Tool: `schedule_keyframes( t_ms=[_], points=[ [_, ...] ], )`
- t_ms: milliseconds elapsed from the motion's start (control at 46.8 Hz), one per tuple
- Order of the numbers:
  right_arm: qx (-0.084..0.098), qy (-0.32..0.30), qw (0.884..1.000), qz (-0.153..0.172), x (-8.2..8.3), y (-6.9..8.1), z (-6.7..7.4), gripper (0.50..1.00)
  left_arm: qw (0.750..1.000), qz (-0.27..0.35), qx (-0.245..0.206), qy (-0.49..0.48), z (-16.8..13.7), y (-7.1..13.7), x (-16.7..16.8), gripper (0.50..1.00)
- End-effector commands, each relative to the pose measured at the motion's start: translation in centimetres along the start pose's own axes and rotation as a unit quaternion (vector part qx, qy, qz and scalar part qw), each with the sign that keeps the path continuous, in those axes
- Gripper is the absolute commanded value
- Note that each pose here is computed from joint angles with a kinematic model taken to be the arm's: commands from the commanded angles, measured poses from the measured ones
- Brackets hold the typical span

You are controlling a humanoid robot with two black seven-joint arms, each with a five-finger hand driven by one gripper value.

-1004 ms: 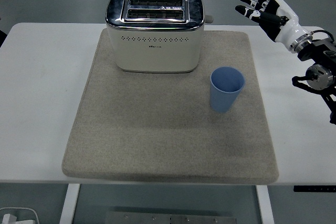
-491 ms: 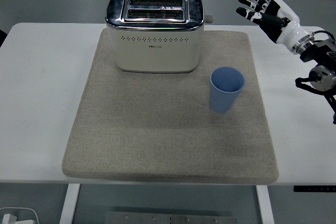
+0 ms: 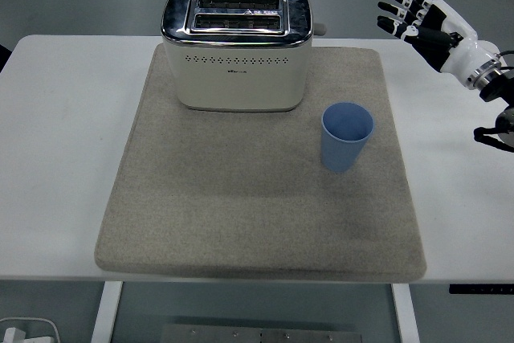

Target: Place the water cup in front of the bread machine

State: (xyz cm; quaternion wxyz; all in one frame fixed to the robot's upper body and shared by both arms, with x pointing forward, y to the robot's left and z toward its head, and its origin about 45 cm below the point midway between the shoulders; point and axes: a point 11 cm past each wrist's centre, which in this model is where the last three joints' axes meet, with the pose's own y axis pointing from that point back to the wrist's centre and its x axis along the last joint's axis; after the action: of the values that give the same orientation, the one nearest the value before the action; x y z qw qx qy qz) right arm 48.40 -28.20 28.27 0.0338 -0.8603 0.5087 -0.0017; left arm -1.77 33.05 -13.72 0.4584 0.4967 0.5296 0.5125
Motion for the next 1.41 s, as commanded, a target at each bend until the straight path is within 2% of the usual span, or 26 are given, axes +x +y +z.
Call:
schedule_keyframes(
  t_ms=[0, 150, 256, 491, 726, 876, 983, 1090, 1175, 1261, 1389],
  points=[
    [0.002, 0.003, 1.000, 0.001, 0.7, 1.0, -0.4, 0.938, 1.000, 0.000, 0.000, 0.000, 0.1, 0.0, 0.0, 1.000],
    [0.004, 0.009, 1.000, -0.002, 1.3, 2.3, -1.0, 0.938, 1.000, 0.000, 0.000, 0.000, 0.0, 0.0, 0.0, 1.000],
    [-0.004, 0.009, 1.000, -0.002, 1.6, 3.5, -0.5, 0.938, 1.000, 0.000, 0.000, 0.000, 0.1, 0.0, 0.0, 1.000],
    [-0.013, 0.008, 1.000, -0.025, 0.1, 4.9, 0.3, 0.940, 1.000, 0.000, 0.000, 0.000, 0.1, 0.0, 0.0, 1.000],
    [-0.037, 0.076, 0.995, -0.060, -0.9, 6.7, 0.3, 0.940, 1.000, 0.000, 0.000, 0.000, 0.1, 0.0, 0.0, 1.000],
    [-0.049, 0.092, 0.992, -0.074, -1.4, 7.8, 0.8, 0.940, 1.000, 0.000, 0.000, 0.000, 0.1, 0.0, 0.0, 1.000],
    [-0.061, 0.116, 0.989, -0.072, -1.5, 8.2, 1.7, 0.940, 1.000, 0.000, 0.000, 0.000, 0.0, 0.0, 0.0, 1.000],
    [-0.075, 0.147, 0.983, -0.079, -2.1, 8.6, 3.4, 0.938, 1.000, 0.000, 0.000, 0.000, 0.1, 0.0, 0.0, 1.000],
    [-0.069, 0.166, 0.980, -0.087, -2.9, 8.6, 4.2, 0.938, 1.000, 0.000, 0.000, 0.000, 0.0, 0.0, 0.0, 1.000],
    [-0.072, 0.182, 0.976, -0.091, -3.2, 8.9, 4.8, 0.940, 1.000, 0.000, 0.000, 0.000, 0.1, 0.0, 0.0, 1.000],
    [-0.070, 0.183, 0.976, -0.094, -3.8, 9.3, 4.8, 0.938, 1.000, 0.000, 0.000, 0.000, 0.1, 0.0, 0.0, 1.000]
  ],
)
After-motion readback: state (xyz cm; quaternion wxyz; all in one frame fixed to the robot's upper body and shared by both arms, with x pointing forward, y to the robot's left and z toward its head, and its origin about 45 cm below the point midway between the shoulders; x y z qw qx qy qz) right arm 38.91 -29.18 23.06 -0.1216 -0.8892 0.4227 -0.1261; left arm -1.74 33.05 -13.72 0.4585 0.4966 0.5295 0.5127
